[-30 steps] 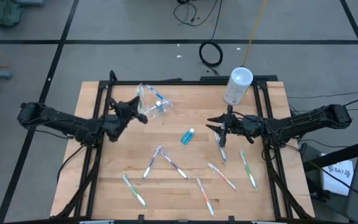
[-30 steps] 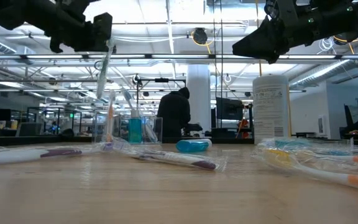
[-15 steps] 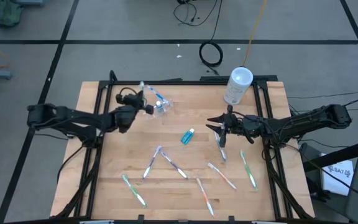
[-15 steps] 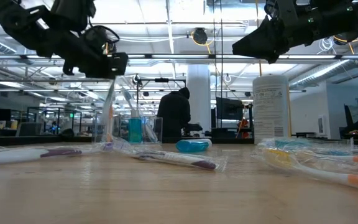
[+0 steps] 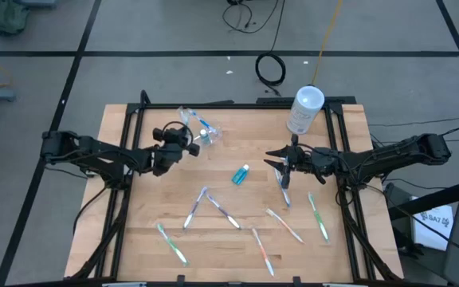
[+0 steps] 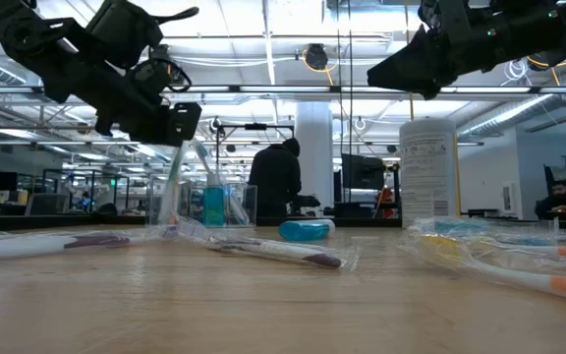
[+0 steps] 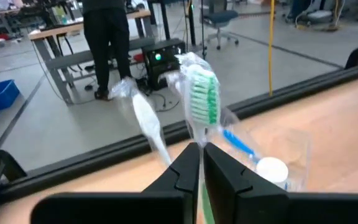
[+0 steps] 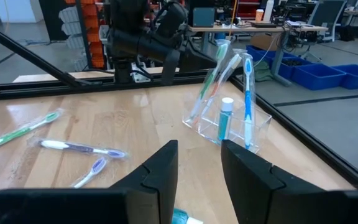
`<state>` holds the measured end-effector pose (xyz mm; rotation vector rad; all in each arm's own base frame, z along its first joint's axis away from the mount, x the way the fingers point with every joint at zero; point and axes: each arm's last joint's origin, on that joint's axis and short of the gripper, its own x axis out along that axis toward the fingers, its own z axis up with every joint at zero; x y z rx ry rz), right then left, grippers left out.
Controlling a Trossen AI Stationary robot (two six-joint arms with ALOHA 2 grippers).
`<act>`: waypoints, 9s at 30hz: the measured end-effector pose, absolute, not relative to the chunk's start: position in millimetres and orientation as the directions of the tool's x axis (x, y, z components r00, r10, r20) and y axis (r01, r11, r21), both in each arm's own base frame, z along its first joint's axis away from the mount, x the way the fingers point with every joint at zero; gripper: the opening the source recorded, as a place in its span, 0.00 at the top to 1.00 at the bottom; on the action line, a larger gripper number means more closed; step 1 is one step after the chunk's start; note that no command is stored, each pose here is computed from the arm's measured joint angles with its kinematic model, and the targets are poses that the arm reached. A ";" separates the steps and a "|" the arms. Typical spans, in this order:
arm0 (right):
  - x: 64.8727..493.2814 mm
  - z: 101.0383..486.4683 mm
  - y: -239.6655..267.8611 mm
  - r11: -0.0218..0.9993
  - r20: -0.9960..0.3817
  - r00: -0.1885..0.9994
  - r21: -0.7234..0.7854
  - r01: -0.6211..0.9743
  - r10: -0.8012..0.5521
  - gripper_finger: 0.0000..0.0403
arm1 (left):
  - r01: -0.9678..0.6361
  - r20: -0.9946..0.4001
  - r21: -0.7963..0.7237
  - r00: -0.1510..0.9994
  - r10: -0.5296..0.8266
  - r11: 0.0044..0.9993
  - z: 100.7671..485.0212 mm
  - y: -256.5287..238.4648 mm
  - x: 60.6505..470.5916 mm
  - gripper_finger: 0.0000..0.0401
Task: Pick & Place toothbrushing station
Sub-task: Put the green toothbrush into the transparent organizer, then put the mouthwash into the transparent organizer
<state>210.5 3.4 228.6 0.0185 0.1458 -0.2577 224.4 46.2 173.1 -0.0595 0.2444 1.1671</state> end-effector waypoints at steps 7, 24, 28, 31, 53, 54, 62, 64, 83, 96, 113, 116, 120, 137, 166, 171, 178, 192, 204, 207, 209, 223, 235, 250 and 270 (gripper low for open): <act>210.3 227.0 3.4 0.964 -0.162 0.954 0.042 0.262 -0.252 0.72 | -0.898 -0.249 0.130 0.381 0.890 0.421 168.6 39.3 223.2 0.85; 210.0 225.2 3.4 0.965 -0.180 0.951 0.022 0.261 -0.253 0.72 | -0.856 -0.293 0.110 0.457 0.840 0.504 166.7 35.6 225.1 0.63; 210.0 225.2 3.4 0.965 -0.180 0.951 0.022 0.261 -0.253 0.72 | -0.858 -0.274 0.083 0.470 0.839 0.508 171.3 32.3 224.7 0.63; 210.0 225.2 3.4 0.965 -0.180 0.951 0.022 0.261 -0.253 0.72 | -0.855 -0.236 0.065 0.488 0.840 0.514 180.6 27.6 223.3 0.63; 210.0 225.5 3.4 0.954 -0.177 0.951 -0.208 0.215 -0.253 0.72 | -0.771 -0.145 0.023 0.627 0.765 0.636 216.7 2.9 207.0 0.63; 210.0 225.6 3.4 0.954 -0.177 0.951 -0.208 0.215 -0.253 0.72 | -0.763 -0.141 0.015 0.638 0.757 0.646 217.5 2.6 207.5 0.63; 211.2 233.6 3.5 0.956 -0.096 0.963 -0.180 0.232 -0.252 0.72 | -0.743 -0.072 0.048 0.664 0.745 0.667 229.0 2.1 208.4 0.63; 211.4 236.1 3.5 0.956 -0.071 0.965 -0.173 0.237 -0.252 0.72 | -0.739 -0.062 0.040 0.670 0.740 0.673 230.3 0.6 208.7 0.63; 211.4 236.7 3.5 0.960 -0.066 0.966 -0.141 0.241 -0.252 0.72 | -0.639 -0.009 0.124 0.764 0.645 0.759 238.7 -35.1 204.2 0.63; 211.4 236.7 3.5 0.960 -0.066 0.966 -0.141 0.241 -0.252 0.72 | -0.625 0.003 0.092 0.779 0.627 0.775 240.5 -39.5 203.4 0.63; 211.4 236.7 3.5 0.954 -0.066 0.966 -0.186 0.236 -0.252 0.72 | -0.623 -0.007 0.106 0.779 0.627 0.775 238.9 -39.4 203.5 0.63; 211.4 236.6 3.5 0.953 -0.066 0.965 -0.190 0.236 -0.252 0.72 | -0.623 -0.007 0.107 0.779 0.627 0.775 238.9 -39.4 203.5 0.63; 211.4 236.7 3.5 0.953 -0.066 0.966 -0.190 0.236 -0.252 0.72 | -0.622 -0.007 0.107 0.779 0.627 0.775 238.9 -39.4 203.5 0.63; 211.4 236.6 3.5 0.953 -0.066 0.965 -0.190 0.236 -0.252 0.72 | -0.623 -0.007 0.103 0.779 0.627 0.776 238.8 -39.4 203.5 0.63; 211.1 232.3 3.5 0.965 -0.109 0.962 -0.105 0.240 -0.251 0.72 | -0.609 0.041 0.084 0.793 0.608 0.788 245.9 -39.9 203.8 0.63; 210.8 230.1 3.4 0.968 -0.131 0.959 -0.057 0.246 -0.252 0.72 | -0.612 0.065 0.092 0.791 0.609 0.785 249.4 -39.3 203.6 0.63; 209.6 223.6 3.4 0.967 -0.196 0.948 -0.013 0.255 -0.252 0.72 | -0.649 0.084 0.084 0.761 0.643 0.756 252.2 -30.3 204.8 0.63; 206.1 211.1 3.3 0.954 -0.321 0.913 0.076 0.292 -0.254 0.72 | -0.549 0.111 0.098 0.835 0.539 0.830 253.1 -13.2 211.2 0.63; 214.5 196.8 0.2 0.951 -0.383 0.884 0.042 0.306 -0.268 0.72 | -0.092 -0.075 0.040 0.993 0.095 0.995 232.3 -17.2 217.9 0.63; 221.3 188.4 -5.9 0.947 -0.404 0.871 0.031 0.319 -0.280 0.72 | -0.013 -0.114 -0.014 0.993 0.012 1.000 228.6 -18.2 217.9 0.63; 226.9 182.6 -10.3 0.957 -0.419 0.876 0.052 0.286 -0.239 0.72 | 0.010 -0.123 -0.036 0.992 -0.015 0.999 227.8 -18.9 217.8 0.63; 298.2 178.1 -16.0 0.992 -0.474 0.878 0.056 0.109 -0.069 0.72 | 0.041 -0.127 -0.066 0.991 -0.049 0.997 227.4 -20.7 217.6 0.63; 308.4 177.4 -26.8 0.968 -0.514 0.833 0.021 0.251 -0.205 0.71 | 0.006 -0.152 -0.049 0.988 -0.014 0.999 224.9 -19.2 217.3 0.63; 297.3 172.3 -34.4 0.940 -0.599 0.743 -0.052 0.336 -0.299 0.56 | -0.026 -0.169 -0.032 0.985 0.020 0.999 223.2 -18.3 217.0 0.63; 292.8 140.3 -42.7 0.998 -0.491 0.869 -0.042 0.049 -0.063 0.52 | -0.049 -0.140 -0.037 0.989 0.044 0.998 226.0 -17.4 217.5 0.63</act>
